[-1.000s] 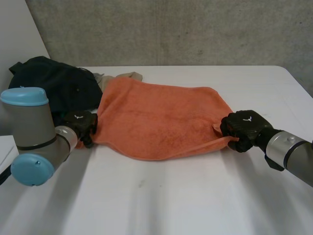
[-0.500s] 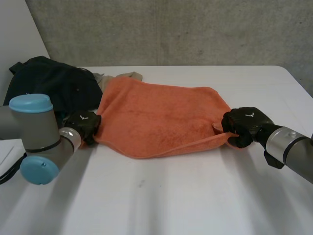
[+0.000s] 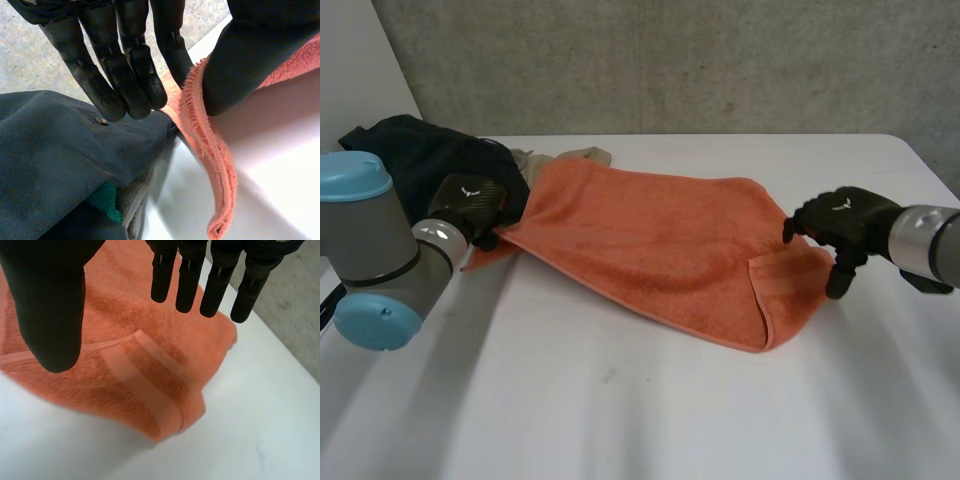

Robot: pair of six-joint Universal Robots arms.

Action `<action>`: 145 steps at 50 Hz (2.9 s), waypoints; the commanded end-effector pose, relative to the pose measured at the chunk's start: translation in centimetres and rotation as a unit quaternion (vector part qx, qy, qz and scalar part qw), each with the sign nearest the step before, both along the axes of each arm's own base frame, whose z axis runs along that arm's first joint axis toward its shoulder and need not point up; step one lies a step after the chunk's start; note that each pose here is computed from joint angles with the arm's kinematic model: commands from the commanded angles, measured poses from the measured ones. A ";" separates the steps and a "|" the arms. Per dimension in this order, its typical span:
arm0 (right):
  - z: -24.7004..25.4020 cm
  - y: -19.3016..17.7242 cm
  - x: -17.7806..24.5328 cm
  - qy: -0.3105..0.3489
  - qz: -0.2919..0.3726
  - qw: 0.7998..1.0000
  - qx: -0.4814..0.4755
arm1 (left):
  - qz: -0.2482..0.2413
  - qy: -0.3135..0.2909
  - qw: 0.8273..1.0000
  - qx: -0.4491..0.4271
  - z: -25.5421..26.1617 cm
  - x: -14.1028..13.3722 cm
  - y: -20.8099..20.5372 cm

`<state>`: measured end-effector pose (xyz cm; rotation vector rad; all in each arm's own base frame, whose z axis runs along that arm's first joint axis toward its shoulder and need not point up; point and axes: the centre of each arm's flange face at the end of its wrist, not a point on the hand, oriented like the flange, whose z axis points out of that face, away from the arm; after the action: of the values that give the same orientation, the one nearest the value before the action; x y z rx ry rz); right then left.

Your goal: Fold the laundry.

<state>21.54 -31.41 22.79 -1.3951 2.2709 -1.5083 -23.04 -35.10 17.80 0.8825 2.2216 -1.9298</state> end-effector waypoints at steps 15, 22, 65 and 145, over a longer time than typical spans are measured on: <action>-8.1 -3.9 6.4 0.167 0.185 0.963 -0.104 | -0.003 0.021 1.000 -0.015 2.6 0.1 1.0; -9.9 -4.5 6.3 0.173 0.175 0.965 -0.093 | -0.002 0.025 0.999 -0.022 3.4 0.0 1.3; -5.4 -2.5 4.8 0.023 0.085 0.993 -0.075 | -0.008 0.008 1.000 0.024 4.7 0.6 4.2; -5.6 -8.7 -8.9 -0.081 -0.252 0.964 -0.007 | -0.040 -0.101 0.977 0.183 -2.2 1.8 5.7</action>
<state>13.10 -39.79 17.76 -0.7045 2.5968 -1.6712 -20.74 -28.66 17.01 1.1488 2.4978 -1.4082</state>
